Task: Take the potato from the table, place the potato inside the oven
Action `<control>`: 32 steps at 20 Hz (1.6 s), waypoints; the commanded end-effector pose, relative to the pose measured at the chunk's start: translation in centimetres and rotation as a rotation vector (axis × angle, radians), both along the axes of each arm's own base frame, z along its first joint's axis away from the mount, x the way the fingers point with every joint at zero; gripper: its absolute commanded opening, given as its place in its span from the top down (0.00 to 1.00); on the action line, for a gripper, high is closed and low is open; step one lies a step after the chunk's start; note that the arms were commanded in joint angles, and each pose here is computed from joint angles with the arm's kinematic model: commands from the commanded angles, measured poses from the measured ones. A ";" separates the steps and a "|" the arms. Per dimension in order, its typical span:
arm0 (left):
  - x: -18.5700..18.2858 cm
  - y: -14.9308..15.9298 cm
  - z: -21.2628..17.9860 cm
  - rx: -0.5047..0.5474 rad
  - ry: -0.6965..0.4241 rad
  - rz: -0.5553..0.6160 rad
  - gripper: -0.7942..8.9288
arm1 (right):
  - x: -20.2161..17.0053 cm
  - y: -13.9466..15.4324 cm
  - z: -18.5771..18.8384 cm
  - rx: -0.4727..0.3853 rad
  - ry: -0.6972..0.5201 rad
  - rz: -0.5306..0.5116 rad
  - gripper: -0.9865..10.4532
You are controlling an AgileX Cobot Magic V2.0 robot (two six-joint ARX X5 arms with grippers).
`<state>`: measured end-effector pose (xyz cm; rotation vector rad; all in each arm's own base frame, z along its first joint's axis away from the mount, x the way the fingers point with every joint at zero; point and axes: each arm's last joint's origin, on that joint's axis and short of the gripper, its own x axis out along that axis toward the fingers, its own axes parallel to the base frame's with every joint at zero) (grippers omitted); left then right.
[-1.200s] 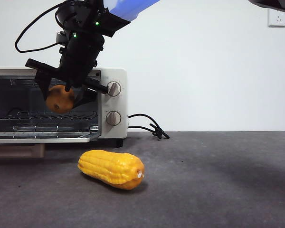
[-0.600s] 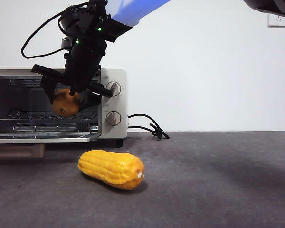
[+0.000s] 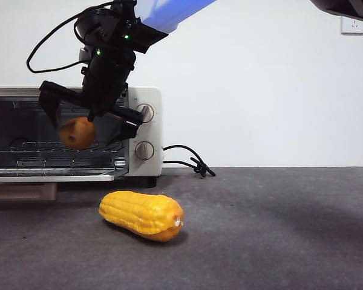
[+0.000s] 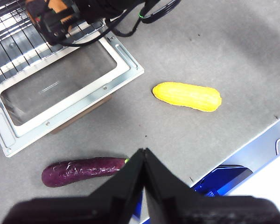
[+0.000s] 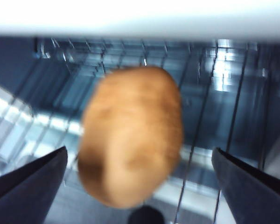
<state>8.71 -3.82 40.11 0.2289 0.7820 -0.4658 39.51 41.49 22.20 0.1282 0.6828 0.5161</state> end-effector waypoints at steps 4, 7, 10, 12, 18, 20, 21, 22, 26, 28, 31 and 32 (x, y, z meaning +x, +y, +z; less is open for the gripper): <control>-0.4 0.1 0.0 0.003 -0.017 -0.008 0.92 | -2.3 1.0 0.6 -0.036 0.055 0.026 0.42; -0.6 0.2 0.0 0.003 -0.024 -0.005 0.92 | -4.4 0.8 2.6 -0.110 0.075 0.020 0.42; -0.7 0.5 0.1 0.042 -0.048 0.039 0.92 | -7.1 -0.4 5.1 -0.292 0.083 0.028 0.42; -0.6 0.6 0.1 0.079 -0.067 0.080 0.92 | -9.3 -1.3 7.3 -0.398 0.085 0.074 0.42; -0.3 1.2 0.3 0.222 -0.142 0.248 0.92 | -16.2 -4.5 14.7 -0.582 -0.009 0.141 0.42; -0.3 1.4 0.3 0.267 -0.159 0.308 0.92 | -18.3 -5.4 16.5 -0.620 -0.038 0.181 0.42; -0.3 1.5 0.3 0.279 -0.167 0.343 0.92 | -19.5 -5.6 17.6 -0.603 -0.060 0.223 0.42; -0.3 1.6 0.4 0.282 -0.170 0.367 0.93 | -20.7 -5.9 18.7 -0.581 -0.079 0.265 0.46; 0.8 1.8 0.0 0.281 -0.118 0.461 0.93 | -26.6 -6.8 22.3 -0.517 -0.186 0.417 0.93; 1.8 2.3 -0.3 0.302 -0.075 0.510 0.93 | -29.3 -8.0 24.2 -0.474 -0.239 0.472 0.92; 3.6 3.2 -0.9 0.247 0.035 0.472 0.93 | -32.4 -11.0 27.3 -0.384 -0.303 0.526 0.92; 4.5 3.8 -1.1 0.211 0.061 0.482 0.93 | -33.2 -12.4 28.4 -0.347 -0.322 0.532 0.92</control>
